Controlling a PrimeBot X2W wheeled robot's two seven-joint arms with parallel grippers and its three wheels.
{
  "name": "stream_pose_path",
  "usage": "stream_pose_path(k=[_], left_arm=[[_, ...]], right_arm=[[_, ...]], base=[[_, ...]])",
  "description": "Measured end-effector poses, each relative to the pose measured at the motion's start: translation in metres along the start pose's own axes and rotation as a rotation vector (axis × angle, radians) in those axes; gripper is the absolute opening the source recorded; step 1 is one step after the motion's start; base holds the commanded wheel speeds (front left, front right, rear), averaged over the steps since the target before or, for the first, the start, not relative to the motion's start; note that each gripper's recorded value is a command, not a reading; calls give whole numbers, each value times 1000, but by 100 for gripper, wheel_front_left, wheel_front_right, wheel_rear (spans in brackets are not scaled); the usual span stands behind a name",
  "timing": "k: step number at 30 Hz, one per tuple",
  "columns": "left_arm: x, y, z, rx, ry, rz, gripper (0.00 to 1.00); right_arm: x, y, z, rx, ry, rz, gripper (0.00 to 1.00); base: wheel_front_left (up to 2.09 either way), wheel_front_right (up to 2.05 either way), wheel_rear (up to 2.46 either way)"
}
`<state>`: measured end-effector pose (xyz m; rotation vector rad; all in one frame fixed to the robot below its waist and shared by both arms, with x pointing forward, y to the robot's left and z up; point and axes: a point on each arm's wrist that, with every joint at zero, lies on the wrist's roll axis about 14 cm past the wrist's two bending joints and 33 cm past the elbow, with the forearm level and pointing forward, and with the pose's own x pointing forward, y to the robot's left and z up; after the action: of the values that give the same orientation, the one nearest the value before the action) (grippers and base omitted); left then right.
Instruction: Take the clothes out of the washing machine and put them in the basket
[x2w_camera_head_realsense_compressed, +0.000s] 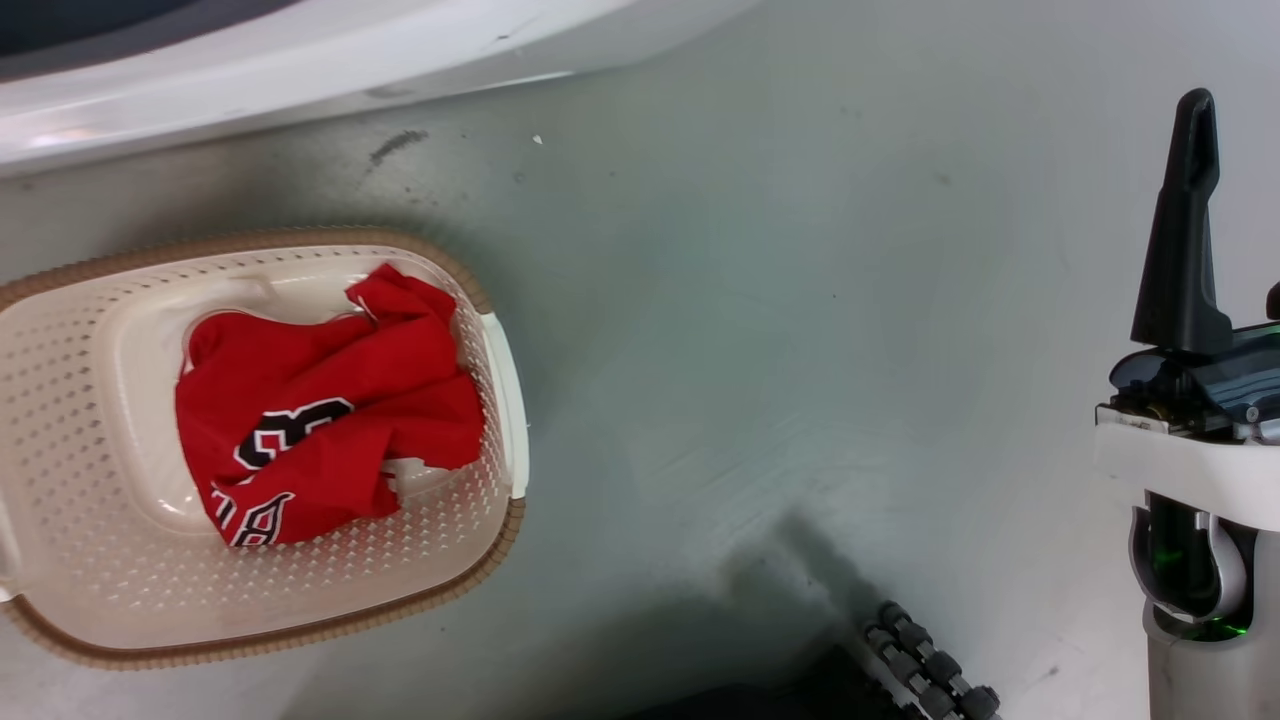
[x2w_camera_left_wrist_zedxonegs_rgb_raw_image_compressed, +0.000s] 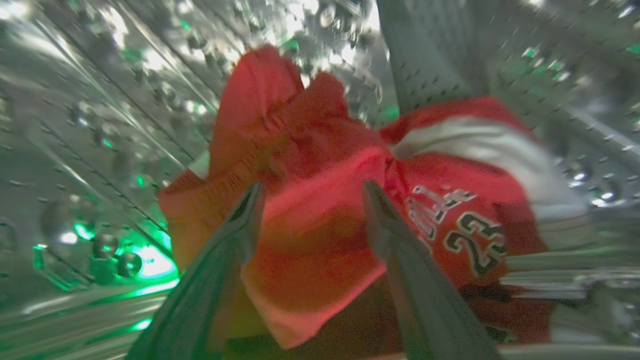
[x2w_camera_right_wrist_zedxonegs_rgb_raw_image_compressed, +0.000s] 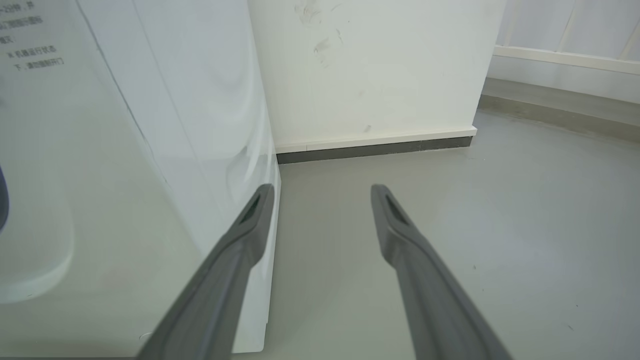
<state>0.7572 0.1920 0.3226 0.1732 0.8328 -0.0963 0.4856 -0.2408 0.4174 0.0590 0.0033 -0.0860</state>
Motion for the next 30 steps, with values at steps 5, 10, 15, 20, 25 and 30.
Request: stream_pose_path(k=[5,10,15,20,25,30], left_arm=[[18,-2,-17,-9,73,-6,100],[30,-6,-26,-11,92,-15,100],[33,-5,-28,-30,99,-14,100],[34,-2,-27,-29,92,-8,0],[32,1,-23,-18,60,0,0],[26,4,-5,-2,-44,10,0]], right_arm=[[-1,-6,-8,-4,20,-16,100],[-3,-9,-12,-6,33,-23,100],[-3,-11,-14,-3,38,-29,100],[-2,-10,-16,-1,38,-27,100],[-1,-9,-15,-1,35,-24,100],[0,-5,-12,-8,27,-9,100]], base=[[0,0,0],[0,0,0],[0,0,0],[0,0,0],[0,0,0],[0,0,0]])
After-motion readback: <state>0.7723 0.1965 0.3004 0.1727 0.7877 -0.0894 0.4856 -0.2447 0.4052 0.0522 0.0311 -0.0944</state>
